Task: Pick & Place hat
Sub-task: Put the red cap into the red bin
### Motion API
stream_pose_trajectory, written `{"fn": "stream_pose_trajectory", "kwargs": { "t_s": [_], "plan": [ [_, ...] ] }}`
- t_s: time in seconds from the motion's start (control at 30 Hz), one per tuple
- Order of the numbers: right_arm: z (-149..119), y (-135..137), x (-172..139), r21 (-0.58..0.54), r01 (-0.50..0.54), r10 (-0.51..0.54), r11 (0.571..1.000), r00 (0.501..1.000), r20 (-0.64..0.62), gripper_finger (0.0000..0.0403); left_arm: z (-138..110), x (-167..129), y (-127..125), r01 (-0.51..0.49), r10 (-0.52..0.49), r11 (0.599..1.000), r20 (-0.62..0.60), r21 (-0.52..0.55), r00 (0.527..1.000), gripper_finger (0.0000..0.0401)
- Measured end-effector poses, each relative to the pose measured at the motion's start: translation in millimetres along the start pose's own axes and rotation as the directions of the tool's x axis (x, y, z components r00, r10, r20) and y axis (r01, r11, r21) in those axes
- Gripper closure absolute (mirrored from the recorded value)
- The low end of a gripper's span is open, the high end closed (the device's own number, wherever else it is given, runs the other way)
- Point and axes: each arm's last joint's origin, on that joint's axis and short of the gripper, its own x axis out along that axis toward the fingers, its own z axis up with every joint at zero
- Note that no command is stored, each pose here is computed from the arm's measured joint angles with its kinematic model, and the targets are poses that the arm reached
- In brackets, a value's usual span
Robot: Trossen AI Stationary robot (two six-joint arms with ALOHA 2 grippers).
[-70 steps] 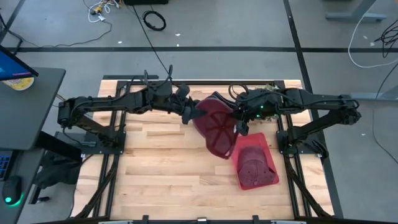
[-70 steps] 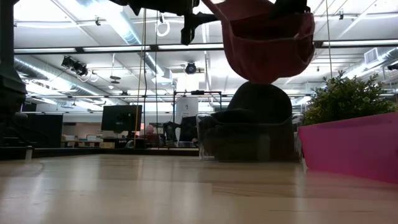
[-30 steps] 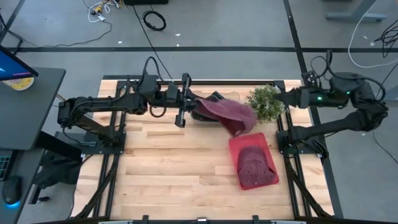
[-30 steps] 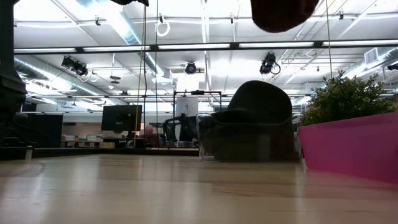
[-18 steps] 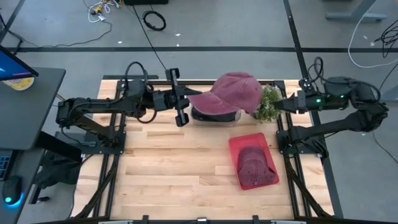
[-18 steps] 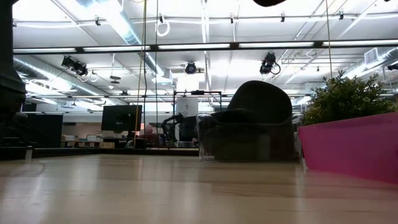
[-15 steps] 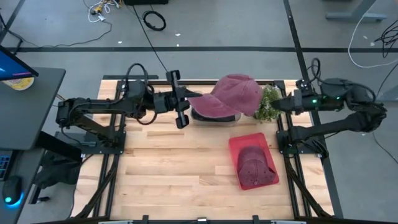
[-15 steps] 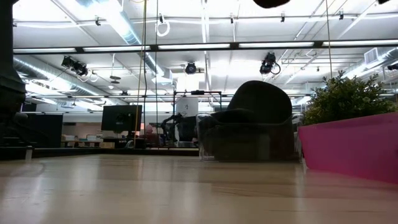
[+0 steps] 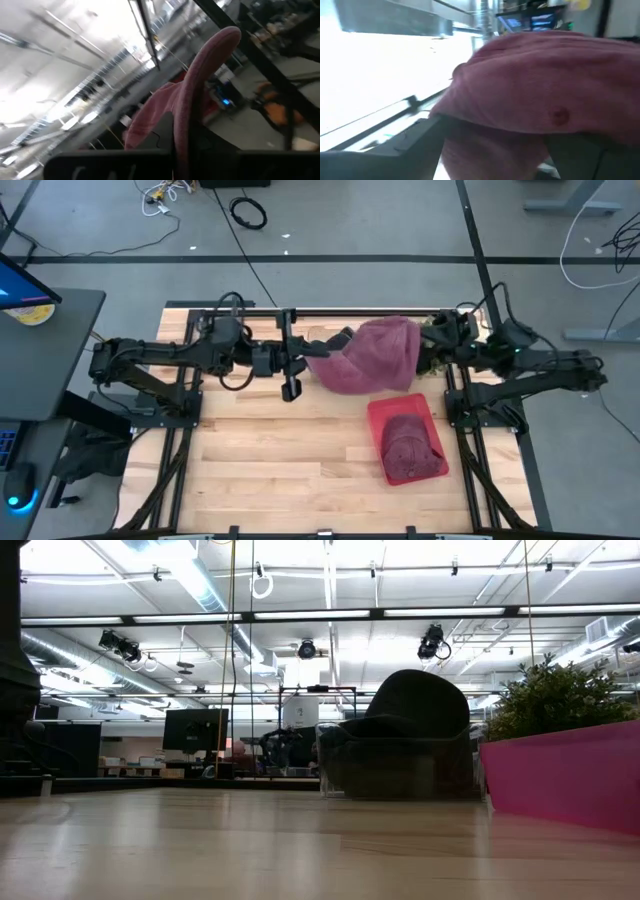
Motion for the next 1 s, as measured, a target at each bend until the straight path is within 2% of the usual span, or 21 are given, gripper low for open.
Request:
{"fn": "stream_pose_trajectory", "kwargs": {
  "t_s": [0.07,0.23,0.53,0.8,1.0],
  "plan": [
    [-0.1,-5.5,4.0,0.033,-0.029,0.03,0.999,1.0,-0.003,0.008,-2.3,0.5,-5.4,0.036,-0.036,0.999,-0.036,-0.015,0.999,0.0389],
    [-2.0,-12.8,10.2,0.07,-0.018,0.02,0.997,0.999,-0.035,0.008,-5.2,0.9,-13.6,0.071,-0.074,0.997,-0.099,-0.033,0.992,0.0389],
    [-2.3,-1.1,-1.9,0.097,-0.058,0.064,0.994,0.996,-0.054,0.0078,-4.5,1.7,-18.0,0.062,-0.067,0.997,-0.131,-0.038,0.989,0.0389],
    [1.6,-11.3,-18.7,0.052,0.132,-0.132,0.99,0.991,-0.001,0.008,-0.7,2.4,-20.4,0.091,-0.095,0.995,-0.089,-0.044,0.992,0.0389],
    [1.0,-13.6,-9.4,0.08,0.113,-0.11,0.99,0.993,-0.032,0.008,2.7,3.1,-25.3,0.11,-0.114,0.993,-0.075,-0.051,0.991,0.0389]
  ]
}}
